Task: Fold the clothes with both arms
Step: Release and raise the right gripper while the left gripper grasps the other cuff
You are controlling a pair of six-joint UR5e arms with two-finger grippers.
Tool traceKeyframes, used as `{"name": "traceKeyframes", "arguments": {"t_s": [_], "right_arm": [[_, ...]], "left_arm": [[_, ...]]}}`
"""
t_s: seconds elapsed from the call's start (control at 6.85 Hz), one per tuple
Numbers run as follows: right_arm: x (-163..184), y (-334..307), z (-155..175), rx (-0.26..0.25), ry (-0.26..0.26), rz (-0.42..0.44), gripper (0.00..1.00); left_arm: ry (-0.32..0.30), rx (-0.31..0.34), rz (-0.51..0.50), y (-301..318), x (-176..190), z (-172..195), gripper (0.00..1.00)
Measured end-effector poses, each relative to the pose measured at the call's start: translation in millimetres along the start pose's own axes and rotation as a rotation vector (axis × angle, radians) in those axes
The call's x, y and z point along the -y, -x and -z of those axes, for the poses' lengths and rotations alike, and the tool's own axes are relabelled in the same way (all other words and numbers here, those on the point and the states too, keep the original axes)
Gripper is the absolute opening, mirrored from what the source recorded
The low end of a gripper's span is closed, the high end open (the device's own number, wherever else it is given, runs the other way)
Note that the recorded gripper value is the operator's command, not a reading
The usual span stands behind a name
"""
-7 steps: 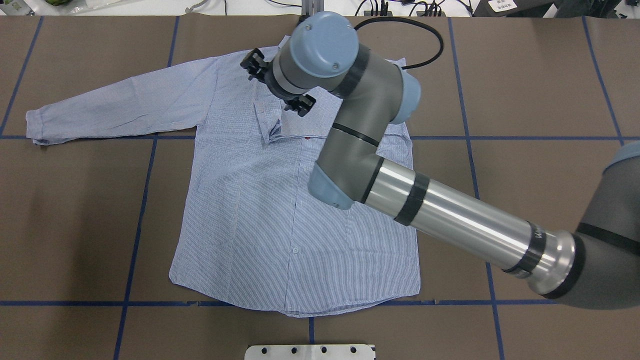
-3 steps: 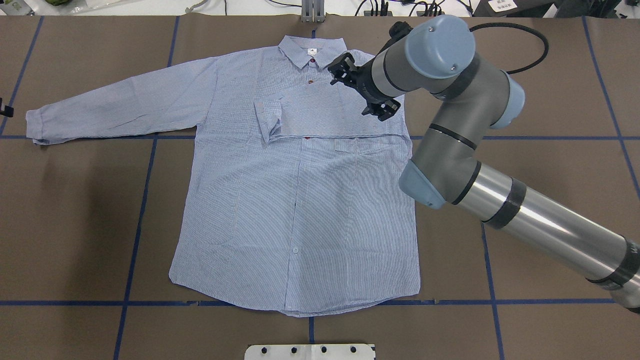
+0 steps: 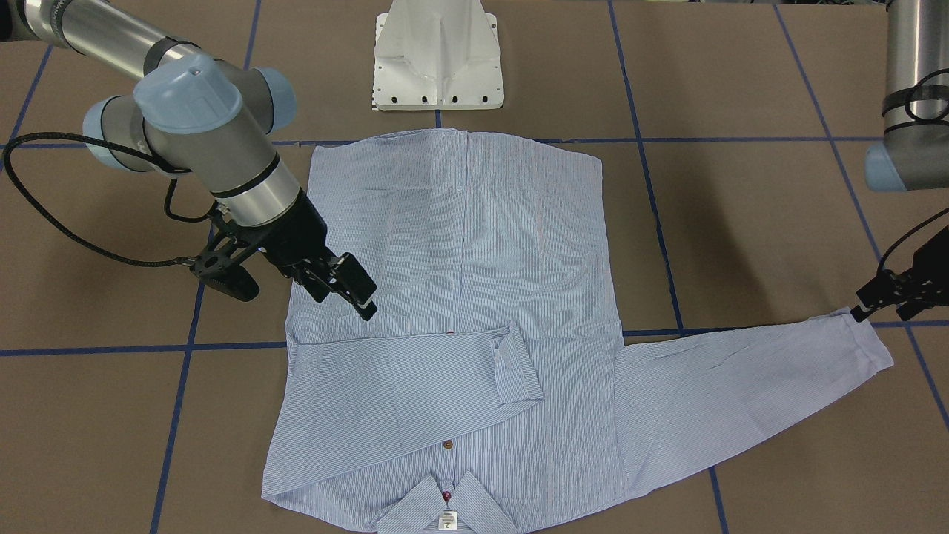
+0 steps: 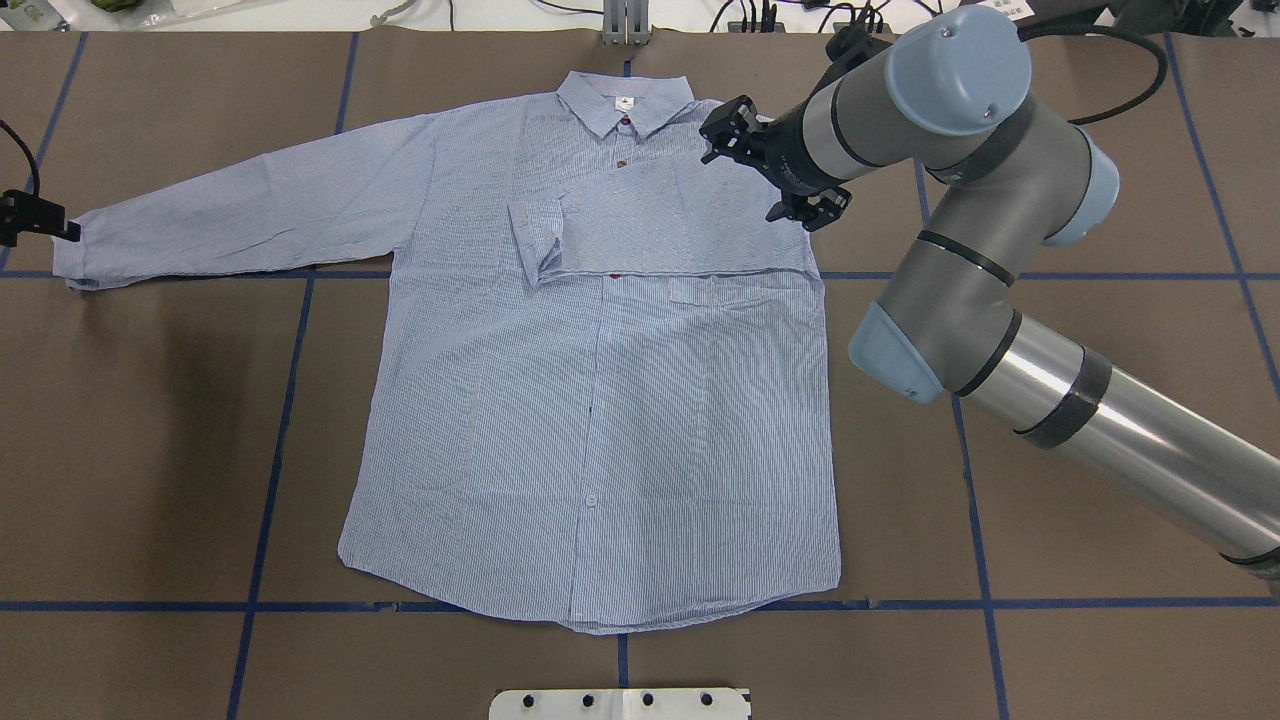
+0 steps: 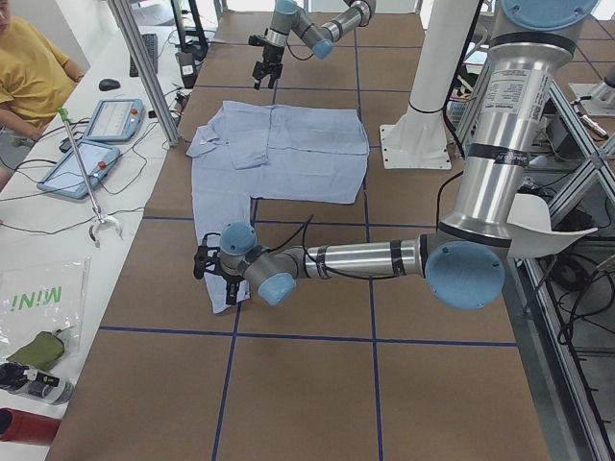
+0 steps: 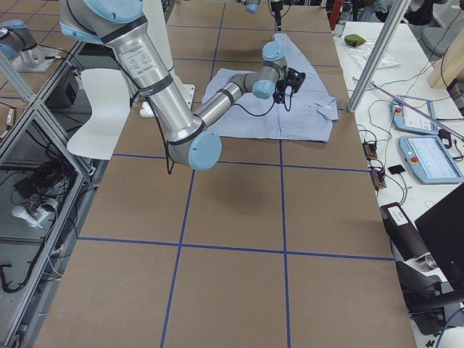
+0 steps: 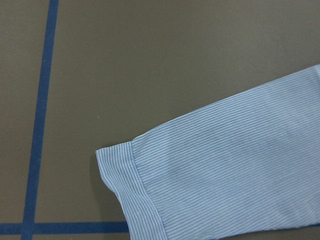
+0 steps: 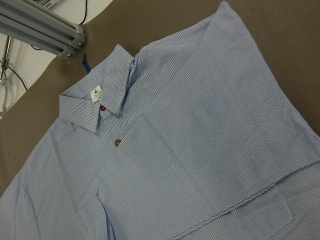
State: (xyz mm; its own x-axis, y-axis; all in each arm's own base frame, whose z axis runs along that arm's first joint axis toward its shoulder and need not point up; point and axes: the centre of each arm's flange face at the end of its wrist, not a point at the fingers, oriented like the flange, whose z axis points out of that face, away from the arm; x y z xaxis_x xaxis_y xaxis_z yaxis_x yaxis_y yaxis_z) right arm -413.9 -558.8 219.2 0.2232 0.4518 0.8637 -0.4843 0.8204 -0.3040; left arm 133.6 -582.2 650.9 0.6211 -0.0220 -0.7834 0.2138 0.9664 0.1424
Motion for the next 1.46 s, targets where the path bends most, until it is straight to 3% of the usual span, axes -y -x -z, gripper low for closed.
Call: {"name": "traceKeyframes", "arguments": {"t_s": [0.58, 0.73, 0.88, 1.02, 1.46], "right_arm": [[-1, -3, 15, 0.015, 0.002, 0.012, 1.0], [0, -4, 16, 0.014, 0.002, 0.012, 1.0], [0, -6, 16, 0.013, 0.001, 0.012, 1.0], [0, -8, 14, 0.01, 0.002, 0.012, 1.0], [-1, -13, 9, -0.002, 0.004, 0.011, 1.0]], "left_arm": [[0.036, 0.025, 0.015, 12, -17, -22, 0.6], [0.046, 0.025, 0.009, 7, -20, -27, 0.5], [0.052, 0.025, 0.005, 5, -22, -30, 0.16], [0.055, 0.024, 0.003, 4, -23, -32, 0.0], [0.047, -0.005, -0.024, -12, -20, -23, 0.0]]}}
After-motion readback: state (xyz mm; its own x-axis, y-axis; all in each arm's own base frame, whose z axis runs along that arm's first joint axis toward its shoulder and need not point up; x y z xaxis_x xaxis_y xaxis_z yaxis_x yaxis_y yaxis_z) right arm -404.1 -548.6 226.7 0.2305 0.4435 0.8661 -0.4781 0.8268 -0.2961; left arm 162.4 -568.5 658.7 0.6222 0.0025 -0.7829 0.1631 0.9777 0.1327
